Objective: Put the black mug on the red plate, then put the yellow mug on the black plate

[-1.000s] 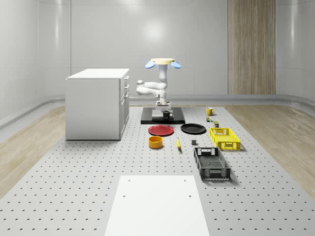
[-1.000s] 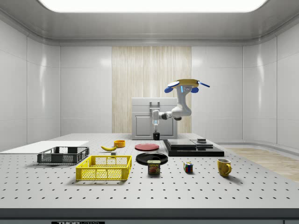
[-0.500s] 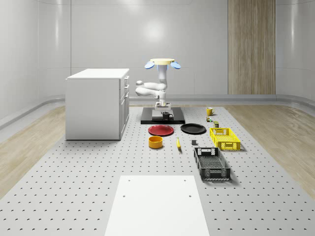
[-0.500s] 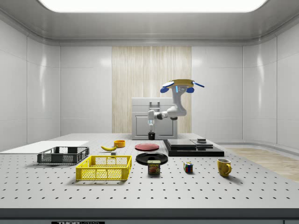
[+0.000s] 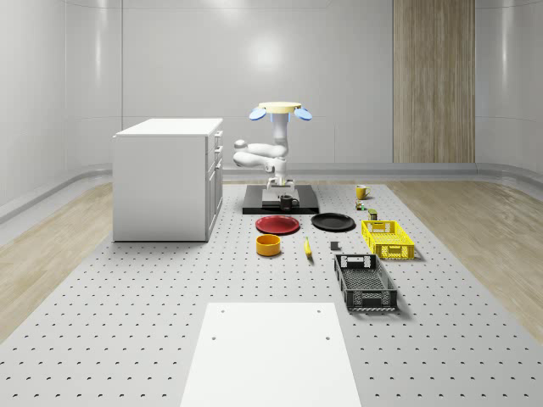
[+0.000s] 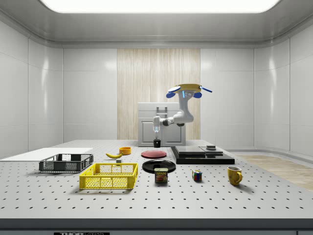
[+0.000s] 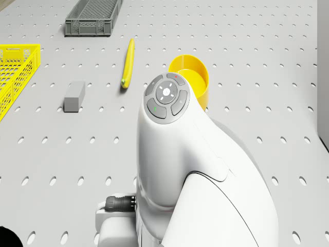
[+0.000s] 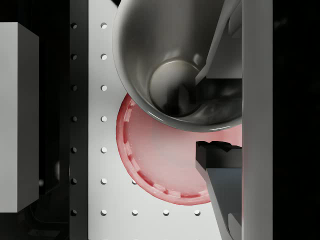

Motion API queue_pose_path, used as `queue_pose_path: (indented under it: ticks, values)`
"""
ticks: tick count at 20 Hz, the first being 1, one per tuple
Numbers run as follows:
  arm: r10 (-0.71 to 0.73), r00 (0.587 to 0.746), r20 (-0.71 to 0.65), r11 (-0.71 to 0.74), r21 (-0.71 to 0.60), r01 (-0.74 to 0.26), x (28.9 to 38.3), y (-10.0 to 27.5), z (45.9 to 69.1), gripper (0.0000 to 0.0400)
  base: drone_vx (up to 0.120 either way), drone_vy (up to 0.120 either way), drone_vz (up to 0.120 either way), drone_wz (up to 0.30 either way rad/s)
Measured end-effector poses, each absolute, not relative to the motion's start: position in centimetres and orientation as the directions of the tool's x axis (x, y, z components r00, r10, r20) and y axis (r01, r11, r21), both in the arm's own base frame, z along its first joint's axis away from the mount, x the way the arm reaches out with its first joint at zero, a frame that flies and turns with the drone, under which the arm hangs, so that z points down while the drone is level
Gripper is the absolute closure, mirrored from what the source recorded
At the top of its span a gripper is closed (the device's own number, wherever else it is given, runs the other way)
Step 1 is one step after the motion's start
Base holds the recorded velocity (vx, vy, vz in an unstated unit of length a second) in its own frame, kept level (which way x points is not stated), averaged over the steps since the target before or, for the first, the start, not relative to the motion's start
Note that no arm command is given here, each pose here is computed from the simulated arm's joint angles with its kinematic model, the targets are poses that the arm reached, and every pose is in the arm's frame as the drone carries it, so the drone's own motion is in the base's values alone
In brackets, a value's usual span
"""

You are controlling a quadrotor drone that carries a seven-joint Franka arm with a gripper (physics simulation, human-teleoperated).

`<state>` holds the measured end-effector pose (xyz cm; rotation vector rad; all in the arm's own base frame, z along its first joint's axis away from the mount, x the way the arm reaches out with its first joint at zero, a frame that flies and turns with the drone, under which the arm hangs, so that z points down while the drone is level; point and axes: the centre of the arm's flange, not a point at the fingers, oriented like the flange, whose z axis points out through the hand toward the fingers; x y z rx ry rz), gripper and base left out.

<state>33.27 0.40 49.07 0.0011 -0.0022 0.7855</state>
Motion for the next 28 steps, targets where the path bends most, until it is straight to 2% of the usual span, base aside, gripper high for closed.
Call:
queue_pose_path:
  ticks: [5,15,24,28]
  values:
    - [0.707,0.707,0.002,0.707,0.0,-0.707,33.27,0.4,49.1,0.029,0.0,0.0,-0.112,0.0]
    - [0.707,0.707,0.002,0.707,0.0,-0.707,33.27,3.6,49.1,0.029,0.0,0.0,0.0,0.0]
    - [0.707,0.707,0.002,0.707,0.0,-0.707,33.3,4.9,52.0,0.029,0.0,0.0,0.0,0.0]
    - [0.707,0.707,0.002,0.707,0.0,-0.707,34.25,5.1,52.8,0.029,0.0,0.0,0.0,0.0]
